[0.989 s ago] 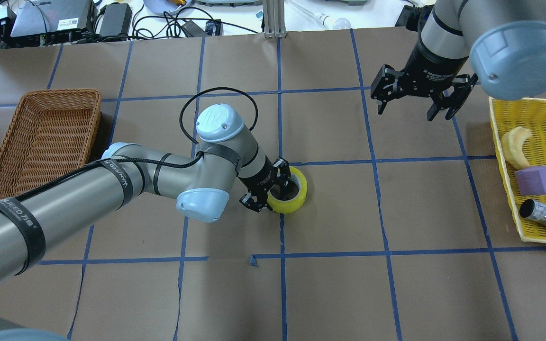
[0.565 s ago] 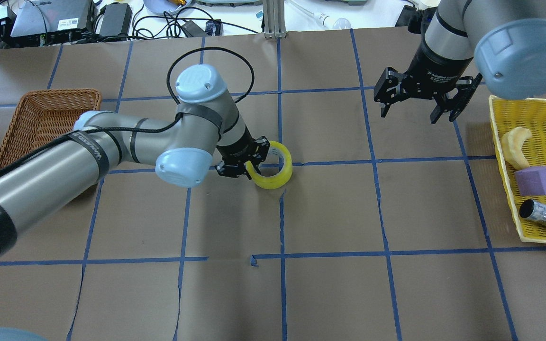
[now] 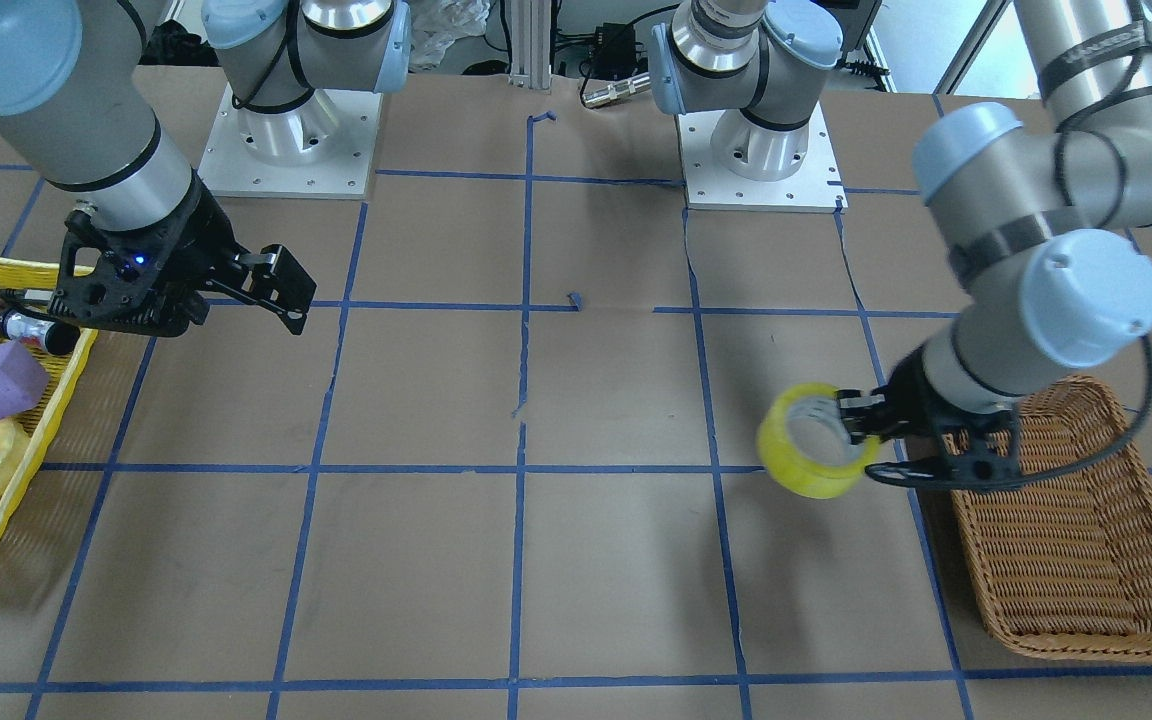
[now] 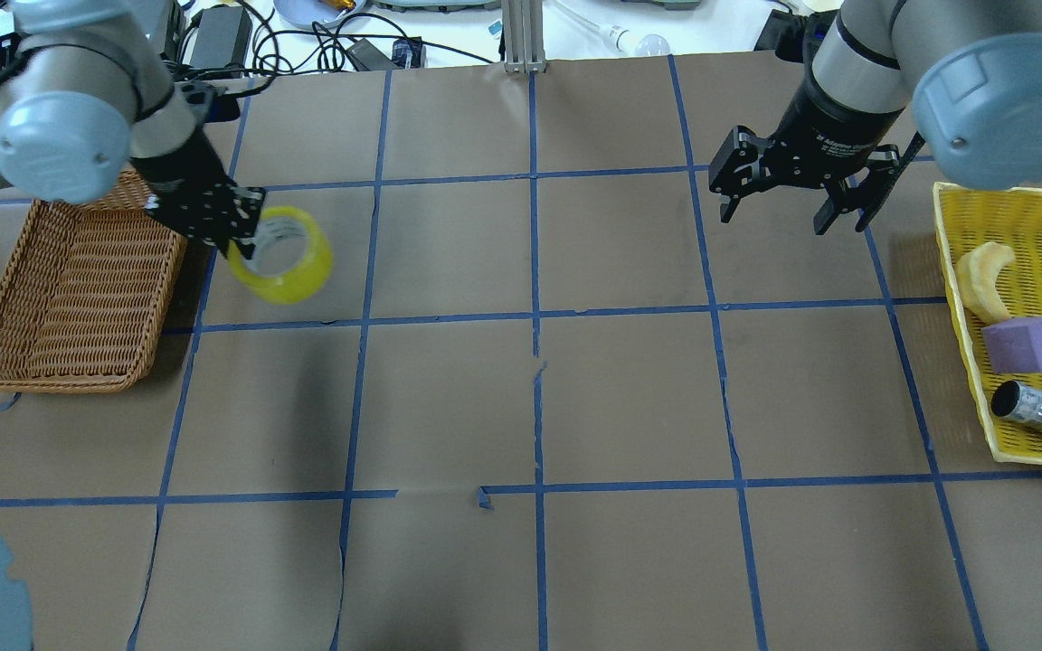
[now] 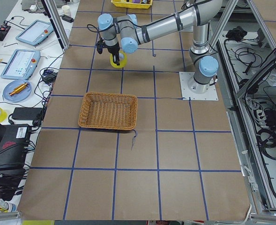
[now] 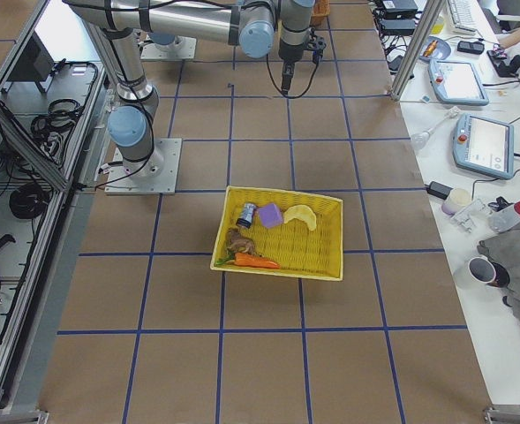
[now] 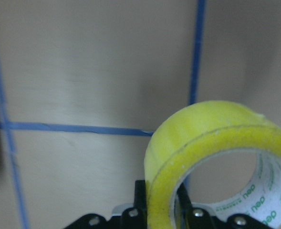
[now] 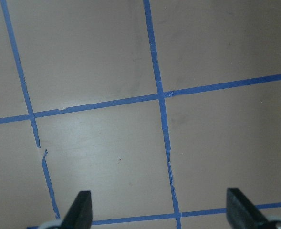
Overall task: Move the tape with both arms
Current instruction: 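Carry the tape roll with the left gripper into the wicker basket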
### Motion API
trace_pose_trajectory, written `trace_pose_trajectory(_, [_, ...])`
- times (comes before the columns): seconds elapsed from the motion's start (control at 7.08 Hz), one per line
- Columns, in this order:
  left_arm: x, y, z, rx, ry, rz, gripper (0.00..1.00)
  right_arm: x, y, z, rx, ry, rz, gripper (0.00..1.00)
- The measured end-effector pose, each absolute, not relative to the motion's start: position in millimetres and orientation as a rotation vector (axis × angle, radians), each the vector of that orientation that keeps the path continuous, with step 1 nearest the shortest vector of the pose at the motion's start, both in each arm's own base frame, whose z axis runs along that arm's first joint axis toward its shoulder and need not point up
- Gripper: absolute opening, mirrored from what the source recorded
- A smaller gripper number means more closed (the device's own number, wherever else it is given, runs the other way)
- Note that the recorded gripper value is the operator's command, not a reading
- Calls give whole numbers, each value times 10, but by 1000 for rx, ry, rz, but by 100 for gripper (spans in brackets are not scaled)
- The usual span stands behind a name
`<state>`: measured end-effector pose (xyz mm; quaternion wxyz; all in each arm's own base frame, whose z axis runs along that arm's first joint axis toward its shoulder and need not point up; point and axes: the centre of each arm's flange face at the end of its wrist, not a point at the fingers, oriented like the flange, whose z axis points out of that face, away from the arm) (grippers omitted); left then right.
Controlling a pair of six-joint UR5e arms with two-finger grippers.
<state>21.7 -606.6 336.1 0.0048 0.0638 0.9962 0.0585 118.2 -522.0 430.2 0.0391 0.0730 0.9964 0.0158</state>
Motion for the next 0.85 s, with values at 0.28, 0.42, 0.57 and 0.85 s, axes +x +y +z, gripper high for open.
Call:
trace_pose_trajectory(0.28, [1368, -6216, 3394, 431, 2978, 105, 0, 1206, -5191, 4436, 203, 3074, 6, 100])
trace_pose_trajectory(0.42, [1870, -6228, 3276, 410, 2957, 86, 0, 1235, -5142, 4508, 186, 3092, -15, 100])
trace_pose_trajectory(0.57, [2238, -6215, 3087, 370, 2970, 80, 81, 1288, -5092, 4561, 161, 3114, -32, 100])
trace_pose_trajectory(0.85, [2460, -6184, 2868, 334, 2998, 93, 90, 1391, -5042, 4604, 113, 3138, -49, 100])
